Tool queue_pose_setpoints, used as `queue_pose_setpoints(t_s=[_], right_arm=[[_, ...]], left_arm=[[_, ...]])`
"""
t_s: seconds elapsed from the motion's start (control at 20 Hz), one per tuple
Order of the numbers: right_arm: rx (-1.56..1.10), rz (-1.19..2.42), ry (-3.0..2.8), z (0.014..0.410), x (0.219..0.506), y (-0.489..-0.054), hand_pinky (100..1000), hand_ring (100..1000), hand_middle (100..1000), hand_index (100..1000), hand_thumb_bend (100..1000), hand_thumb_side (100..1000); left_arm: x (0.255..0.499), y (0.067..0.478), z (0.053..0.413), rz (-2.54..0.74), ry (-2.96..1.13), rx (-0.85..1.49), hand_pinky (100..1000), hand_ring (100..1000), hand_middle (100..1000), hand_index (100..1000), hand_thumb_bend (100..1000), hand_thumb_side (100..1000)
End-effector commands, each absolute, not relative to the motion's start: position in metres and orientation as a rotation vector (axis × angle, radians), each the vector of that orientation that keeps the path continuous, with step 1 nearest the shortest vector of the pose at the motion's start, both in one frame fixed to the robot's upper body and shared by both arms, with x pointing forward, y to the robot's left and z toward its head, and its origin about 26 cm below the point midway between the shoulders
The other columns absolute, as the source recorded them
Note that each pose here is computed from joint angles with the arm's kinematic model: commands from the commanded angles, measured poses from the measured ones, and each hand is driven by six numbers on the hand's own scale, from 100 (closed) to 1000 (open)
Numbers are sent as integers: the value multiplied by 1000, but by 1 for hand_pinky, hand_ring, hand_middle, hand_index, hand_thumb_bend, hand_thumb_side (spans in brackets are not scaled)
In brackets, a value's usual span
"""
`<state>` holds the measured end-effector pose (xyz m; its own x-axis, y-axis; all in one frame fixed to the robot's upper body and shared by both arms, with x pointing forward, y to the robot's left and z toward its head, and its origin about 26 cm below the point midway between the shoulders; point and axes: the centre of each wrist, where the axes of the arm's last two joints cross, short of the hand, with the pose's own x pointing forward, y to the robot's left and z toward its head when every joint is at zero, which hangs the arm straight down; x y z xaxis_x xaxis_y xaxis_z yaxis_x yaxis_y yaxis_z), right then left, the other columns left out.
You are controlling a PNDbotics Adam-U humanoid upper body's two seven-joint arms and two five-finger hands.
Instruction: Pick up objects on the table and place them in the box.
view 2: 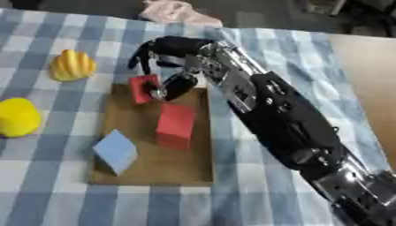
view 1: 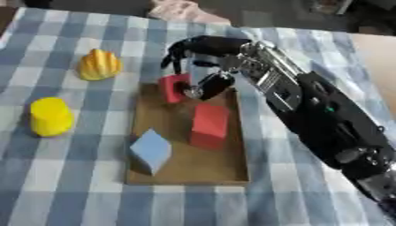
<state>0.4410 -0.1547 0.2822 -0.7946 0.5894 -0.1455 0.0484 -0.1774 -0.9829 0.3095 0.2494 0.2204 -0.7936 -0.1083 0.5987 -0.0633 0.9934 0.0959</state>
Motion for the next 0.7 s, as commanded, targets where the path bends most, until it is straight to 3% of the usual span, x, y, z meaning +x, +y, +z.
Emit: queue_pose_setpoints(t_s=[0.05,0.25,0.35,0.45,0.7], right_arm=[[-799,2113,-1696,294,437,-154,1000,1000,991,1000,100,267],[-804,2154,-1663,297,435,-158,1000,1000,1000,1000,100,390],[-778,2167,-1650,297,436,-159,1000,1000,1000,1000,100,361],[-744,2163,-1664,297,436,-158,1000,1000,1000,1000,100,188],[-679,2075,-1740,302,435,-160,1000,1000,1000,1000,100,255]], left_arm=[[306,249,226,-99,-2510,121,825,792,685,792,124,785],[306,251,225,-97,-2505,130,825,792,685,792,123,784],[306,251,225,-95,-2505,130,824,792,685,792,123,783],[306,250,225,-94,-2506,128,824,792,685,792,124,783],[306,250,225,-94,-2500,128,824,793,686,793,125,787]])
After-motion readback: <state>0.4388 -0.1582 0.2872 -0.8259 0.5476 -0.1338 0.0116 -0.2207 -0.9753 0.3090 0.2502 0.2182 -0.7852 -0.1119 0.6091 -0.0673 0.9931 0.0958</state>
